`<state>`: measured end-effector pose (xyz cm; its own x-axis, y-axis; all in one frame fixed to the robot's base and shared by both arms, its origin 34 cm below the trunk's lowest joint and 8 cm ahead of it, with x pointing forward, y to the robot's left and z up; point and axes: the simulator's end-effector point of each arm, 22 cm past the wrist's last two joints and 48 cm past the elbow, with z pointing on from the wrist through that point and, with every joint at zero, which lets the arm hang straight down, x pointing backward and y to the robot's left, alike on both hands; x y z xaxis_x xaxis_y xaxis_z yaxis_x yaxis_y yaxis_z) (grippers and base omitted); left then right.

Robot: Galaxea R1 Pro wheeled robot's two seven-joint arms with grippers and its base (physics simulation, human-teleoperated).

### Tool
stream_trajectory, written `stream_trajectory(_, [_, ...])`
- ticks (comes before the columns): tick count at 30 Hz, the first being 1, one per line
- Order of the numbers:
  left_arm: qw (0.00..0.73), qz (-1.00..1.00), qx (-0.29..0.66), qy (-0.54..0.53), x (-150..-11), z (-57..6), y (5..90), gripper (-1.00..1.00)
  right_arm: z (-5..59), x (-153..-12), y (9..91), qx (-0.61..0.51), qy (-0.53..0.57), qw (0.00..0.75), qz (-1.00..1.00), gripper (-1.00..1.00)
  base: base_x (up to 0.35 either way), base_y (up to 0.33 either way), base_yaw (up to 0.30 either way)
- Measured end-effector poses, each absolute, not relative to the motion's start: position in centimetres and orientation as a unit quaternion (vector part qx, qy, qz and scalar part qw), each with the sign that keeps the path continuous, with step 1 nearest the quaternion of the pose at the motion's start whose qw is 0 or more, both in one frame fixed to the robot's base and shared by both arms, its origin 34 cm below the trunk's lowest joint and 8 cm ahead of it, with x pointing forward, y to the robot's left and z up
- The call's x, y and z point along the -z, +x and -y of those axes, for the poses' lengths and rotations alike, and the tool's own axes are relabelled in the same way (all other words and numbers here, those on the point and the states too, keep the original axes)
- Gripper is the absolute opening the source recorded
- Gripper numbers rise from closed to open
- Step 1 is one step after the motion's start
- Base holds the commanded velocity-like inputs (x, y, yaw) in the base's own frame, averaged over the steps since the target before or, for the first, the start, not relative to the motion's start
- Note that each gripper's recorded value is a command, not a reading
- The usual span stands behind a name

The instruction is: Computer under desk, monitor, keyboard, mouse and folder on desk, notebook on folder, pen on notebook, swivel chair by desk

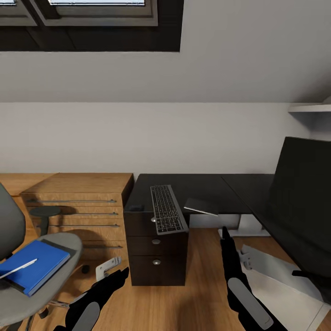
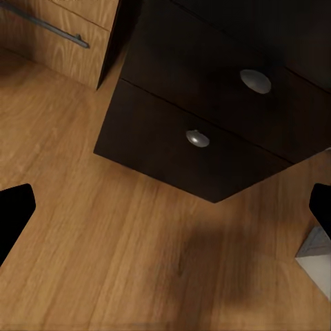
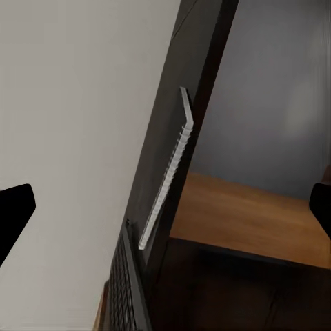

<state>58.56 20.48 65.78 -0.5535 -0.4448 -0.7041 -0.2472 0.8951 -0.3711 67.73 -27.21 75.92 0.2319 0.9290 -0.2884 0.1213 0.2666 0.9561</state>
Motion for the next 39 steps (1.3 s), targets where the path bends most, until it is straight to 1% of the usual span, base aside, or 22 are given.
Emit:
stream_trajectory(24, [0.429, -0.874, 0.113, -0.197, -70.5, -20.5, 59.2, 1.0, 25.2, -78.6, 68.7, -0.352, 0.485, 0.566, -0.565, 1.0, 0.0, 0.0, 0.0])
stream_trajectory(28, [0.429, -0.874, 0.113, -0.197, -71.2, -20.4, 59.3, 1.0, 25.5, -78.1, 68.7, -0.343, 0.489, 0.559, -0.575, 1.0, 0.0, 0.0, 0.0])
stream_trajectory(39, [0.428, -0.875, 0.114, -0.196, -73.2, -20.3, 59.4, 1.0, 27.9, -73.9, 67.7, -0.274, 0.523, 0.524, -0.614, 1.0, 0.0, 0.0, 0.0])
